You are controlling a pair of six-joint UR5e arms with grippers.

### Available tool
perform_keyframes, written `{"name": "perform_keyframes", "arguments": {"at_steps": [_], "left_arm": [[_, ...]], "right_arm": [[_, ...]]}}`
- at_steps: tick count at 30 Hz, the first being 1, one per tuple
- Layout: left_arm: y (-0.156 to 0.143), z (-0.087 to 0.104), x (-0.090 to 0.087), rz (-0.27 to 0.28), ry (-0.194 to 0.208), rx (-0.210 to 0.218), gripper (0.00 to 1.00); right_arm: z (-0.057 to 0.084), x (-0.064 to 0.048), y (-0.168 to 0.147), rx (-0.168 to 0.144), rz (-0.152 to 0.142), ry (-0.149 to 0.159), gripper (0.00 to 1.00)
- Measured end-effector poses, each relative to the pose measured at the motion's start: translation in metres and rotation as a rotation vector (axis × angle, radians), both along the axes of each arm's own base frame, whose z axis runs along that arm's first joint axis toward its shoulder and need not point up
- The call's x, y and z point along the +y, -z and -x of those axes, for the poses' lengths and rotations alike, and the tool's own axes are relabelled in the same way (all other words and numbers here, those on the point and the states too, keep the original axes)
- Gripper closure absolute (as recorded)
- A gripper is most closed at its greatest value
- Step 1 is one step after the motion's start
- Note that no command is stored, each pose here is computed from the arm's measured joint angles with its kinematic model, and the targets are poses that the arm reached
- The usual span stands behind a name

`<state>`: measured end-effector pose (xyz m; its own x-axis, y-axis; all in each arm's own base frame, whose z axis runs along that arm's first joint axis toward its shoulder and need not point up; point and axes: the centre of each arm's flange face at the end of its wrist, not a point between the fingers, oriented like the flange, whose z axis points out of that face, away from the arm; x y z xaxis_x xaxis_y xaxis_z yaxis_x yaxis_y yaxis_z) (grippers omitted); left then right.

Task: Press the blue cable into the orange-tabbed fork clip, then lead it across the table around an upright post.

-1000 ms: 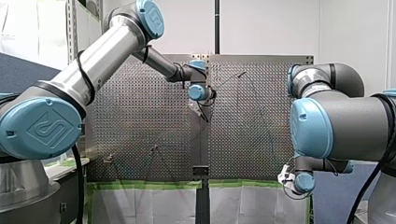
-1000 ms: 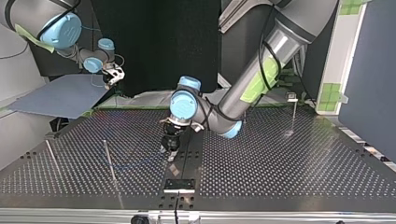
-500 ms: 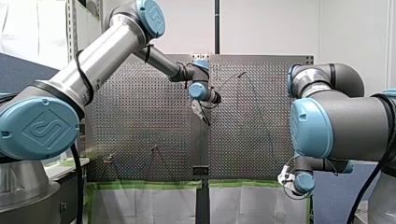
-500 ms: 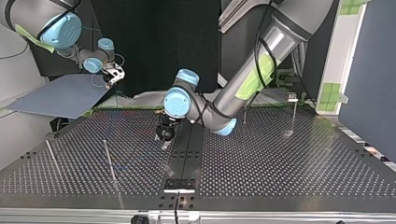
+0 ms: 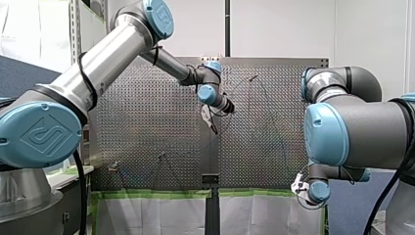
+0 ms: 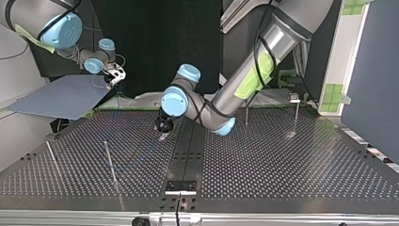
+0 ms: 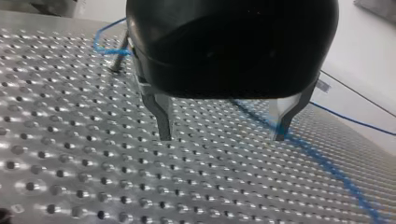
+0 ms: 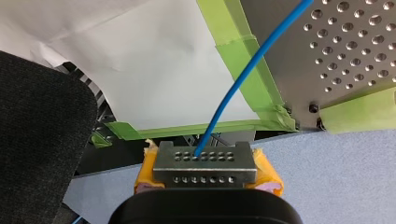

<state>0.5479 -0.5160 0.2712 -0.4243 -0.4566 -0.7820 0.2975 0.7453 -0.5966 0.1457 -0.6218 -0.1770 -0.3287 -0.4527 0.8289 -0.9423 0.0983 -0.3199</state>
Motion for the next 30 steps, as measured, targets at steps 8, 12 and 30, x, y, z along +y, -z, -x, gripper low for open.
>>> {"name": "perform_keyframes", "arguments": {"at_steps": [8, 12, 30], "left_arm": [[0.004, 0.021, -0.007, -0.088, 0.055, 0.044, 0.01], [0.006, 0.03, -0.009, -0.116, 0.07, 0.075, 0.01], [-0.065, 0.075, 0.03, -0.263, -0.025, 0.08, 0.01]], "right_arm": [[0.0, 0.0, 0.0, -0.001, -0.002, -0.002, 1.0], [0.0, 0.0, 0.0, -0.001, -0.002, -0.002, 1.0], [0.0, 0.0, 0.0, -0.003, -0.002, -0.004, 1.0]]}}
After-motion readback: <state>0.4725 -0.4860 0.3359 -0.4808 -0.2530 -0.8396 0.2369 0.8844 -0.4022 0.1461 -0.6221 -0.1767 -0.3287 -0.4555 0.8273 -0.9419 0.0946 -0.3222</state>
